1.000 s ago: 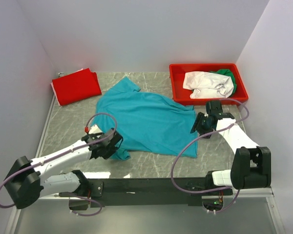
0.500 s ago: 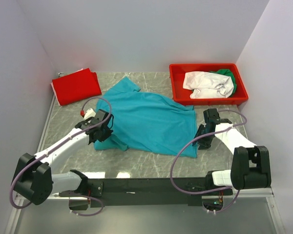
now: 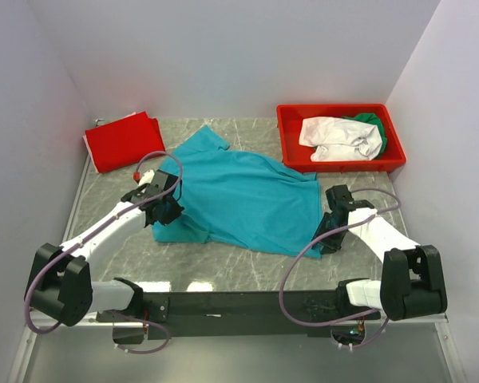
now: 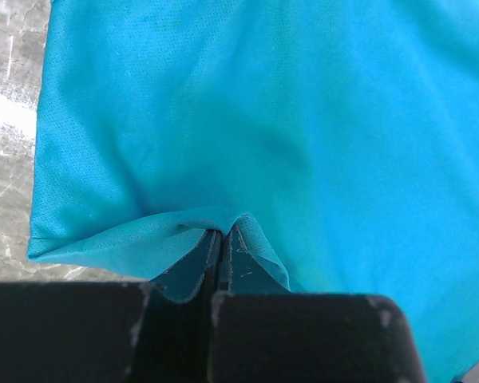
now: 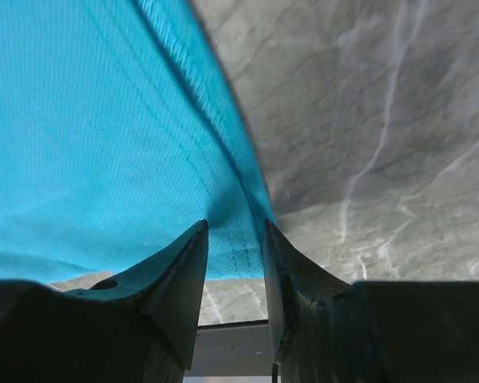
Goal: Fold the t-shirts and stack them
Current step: Fold the tshirt
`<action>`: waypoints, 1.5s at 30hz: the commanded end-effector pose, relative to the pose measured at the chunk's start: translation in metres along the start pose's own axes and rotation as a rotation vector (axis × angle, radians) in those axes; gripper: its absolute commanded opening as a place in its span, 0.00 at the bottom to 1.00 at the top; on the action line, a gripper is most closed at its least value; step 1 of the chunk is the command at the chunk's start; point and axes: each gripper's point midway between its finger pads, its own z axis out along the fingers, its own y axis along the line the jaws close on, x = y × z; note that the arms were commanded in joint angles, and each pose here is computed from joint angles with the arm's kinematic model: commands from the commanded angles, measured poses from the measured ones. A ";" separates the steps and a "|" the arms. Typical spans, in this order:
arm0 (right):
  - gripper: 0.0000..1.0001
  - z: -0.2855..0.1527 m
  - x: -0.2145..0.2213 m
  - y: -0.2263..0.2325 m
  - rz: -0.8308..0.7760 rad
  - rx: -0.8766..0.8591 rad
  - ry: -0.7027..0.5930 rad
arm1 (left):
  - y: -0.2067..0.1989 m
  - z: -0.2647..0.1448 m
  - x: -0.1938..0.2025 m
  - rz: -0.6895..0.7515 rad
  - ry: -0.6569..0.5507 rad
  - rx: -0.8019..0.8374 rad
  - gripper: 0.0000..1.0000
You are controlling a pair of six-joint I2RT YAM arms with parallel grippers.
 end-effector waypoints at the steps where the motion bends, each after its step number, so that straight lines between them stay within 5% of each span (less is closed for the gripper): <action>1: 0.41 -0.002 0.013 -0.003 0.010 0.024 0.003 | -0.015 -0.007 -0.013 0.013 -0.019 0.055 0.01; 11: 0.36 0.002 0.021 -0.008 0.006 0.062 0.005 | -0.008 -0.008 -0.013 0.013 -0.015 0.051 0.01; 18: 0.00 0.007 0.021 -0.011 0.009 0.079 0.007 | -0.002 -0.013 -0.018 -0.002 -0.030 0.041 0.01; 32: 0.00 -0.002 0.009 -0.037 0.082 0.236 -0.075 | 0.021 -0.028 -0.023 -0.051 -0.064 0.013 0.01; 45: 0.00 -0.012 0.005 -0.016 0.020 0.145 -0.049 | 0.029 -0.044 -0.026 0.006 -0.080 0.015 0.01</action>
